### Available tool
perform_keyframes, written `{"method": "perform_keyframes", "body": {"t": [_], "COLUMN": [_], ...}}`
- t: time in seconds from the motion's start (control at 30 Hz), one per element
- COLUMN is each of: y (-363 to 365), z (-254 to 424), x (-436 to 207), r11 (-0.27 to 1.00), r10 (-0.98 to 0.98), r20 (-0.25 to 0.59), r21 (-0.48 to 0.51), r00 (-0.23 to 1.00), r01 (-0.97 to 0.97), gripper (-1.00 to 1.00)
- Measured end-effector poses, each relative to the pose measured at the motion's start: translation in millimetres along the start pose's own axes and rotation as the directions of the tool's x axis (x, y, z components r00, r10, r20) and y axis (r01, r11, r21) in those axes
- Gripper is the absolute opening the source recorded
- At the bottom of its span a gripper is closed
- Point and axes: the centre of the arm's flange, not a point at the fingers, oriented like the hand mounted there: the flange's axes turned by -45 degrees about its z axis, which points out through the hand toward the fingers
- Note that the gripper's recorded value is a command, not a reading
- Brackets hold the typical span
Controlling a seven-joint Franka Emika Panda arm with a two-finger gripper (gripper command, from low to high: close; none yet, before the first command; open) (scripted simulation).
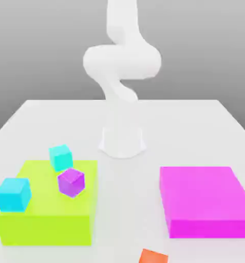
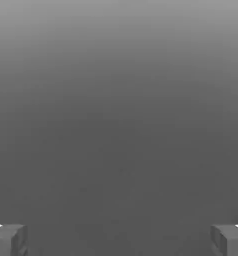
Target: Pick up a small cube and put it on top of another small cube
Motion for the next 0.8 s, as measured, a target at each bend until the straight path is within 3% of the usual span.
{"method": "perform_keyframes", "body": {"t": [0.4,0.8], "y": [-24.5,-45.1], "z": [213.0,392.7], "x": [-29.0,-138.8], "r11": [0.991,0.972], "r10": [0.11,0.229], "r20": [0.289,0.538], "r21": [-0.111,-0.174], "r00": [0.951,0.812], "r01": [-0.081,-0.159], "gripper": [0.0,0.0]}}
